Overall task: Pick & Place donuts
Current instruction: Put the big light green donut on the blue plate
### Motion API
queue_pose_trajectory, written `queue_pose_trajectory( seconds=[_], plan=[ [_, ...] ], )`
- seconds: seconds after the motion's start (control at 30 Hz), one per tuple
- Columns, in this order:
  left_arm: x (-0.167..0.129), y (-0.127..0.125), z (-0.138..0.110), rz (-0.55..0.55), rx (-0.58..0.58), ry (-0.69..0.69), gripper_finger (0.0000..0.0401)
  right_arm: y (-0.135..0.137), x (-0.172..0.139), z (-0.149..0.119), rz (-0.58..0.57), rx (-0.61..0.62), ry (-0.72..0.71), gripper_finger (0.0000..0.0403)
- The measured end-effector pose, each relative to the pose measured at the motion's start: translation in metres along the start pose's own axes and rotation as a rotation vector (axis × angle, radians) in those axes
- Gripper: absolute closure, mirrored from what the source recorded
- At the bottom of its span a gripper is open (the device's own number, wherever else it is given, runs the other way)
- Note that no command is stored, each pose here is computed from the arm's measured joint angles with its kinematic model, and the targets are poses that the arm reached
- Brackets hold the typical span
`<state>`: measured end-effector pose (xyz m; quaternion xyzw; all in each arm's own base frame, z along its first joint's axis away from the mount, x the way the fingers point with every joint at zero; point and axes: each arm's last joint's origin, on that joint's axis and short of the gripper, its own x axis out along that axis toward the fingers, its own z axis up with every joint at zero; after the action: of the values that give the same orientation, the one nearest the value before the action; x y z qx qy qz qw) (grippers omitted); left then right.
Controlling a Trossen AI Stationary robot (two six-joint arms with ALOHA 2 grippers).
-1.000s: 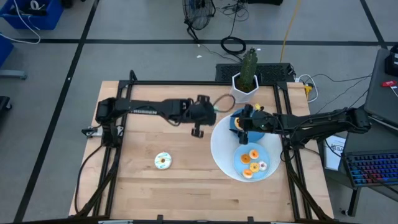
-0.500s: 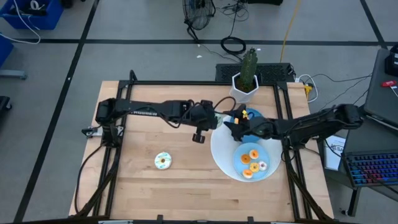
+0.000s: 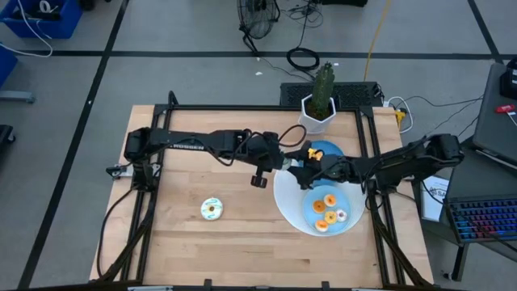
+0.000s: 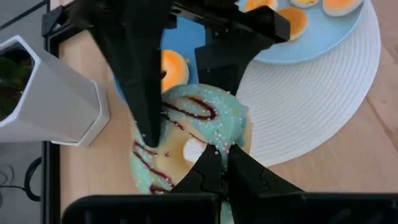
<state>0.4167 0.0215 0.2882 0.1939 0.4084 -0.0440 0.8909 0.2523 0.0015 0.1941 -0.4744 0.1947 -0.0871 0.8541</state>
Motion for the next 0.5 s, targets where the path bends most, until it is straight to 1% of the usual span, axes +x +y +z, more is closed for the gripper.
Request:
queue_pose_trajectory(
  seconds=[0.23,0.33,0.43,0.5],
  plan=[
    [0.0002,0.0011,-0.001,0.001,-0.012,0.006,0.0389,0.0036,0.0009,0.0017,0.006,0.024,-0.002,0.0174],
    [0.0002,0.0013,-0.0011,0.002,-0.013,0.006,0.0393,0.0026,0.0009,0.0008,-0.023,0.029,0.032,0.0185],
    [0.0002,0.0013,-0.0011,0.002,-0.025,0.007,0.0393,0.0018,0.0008,-0.0004,-0.053,0.058,0.071,0.0209],
    [0.0002,0.0012,-0.0011,0.005,-0.034,0.007,0.0388,0.0015,0.0008,-0.0008,-0.067,0.103,0.085,0.0237]
  ],
)
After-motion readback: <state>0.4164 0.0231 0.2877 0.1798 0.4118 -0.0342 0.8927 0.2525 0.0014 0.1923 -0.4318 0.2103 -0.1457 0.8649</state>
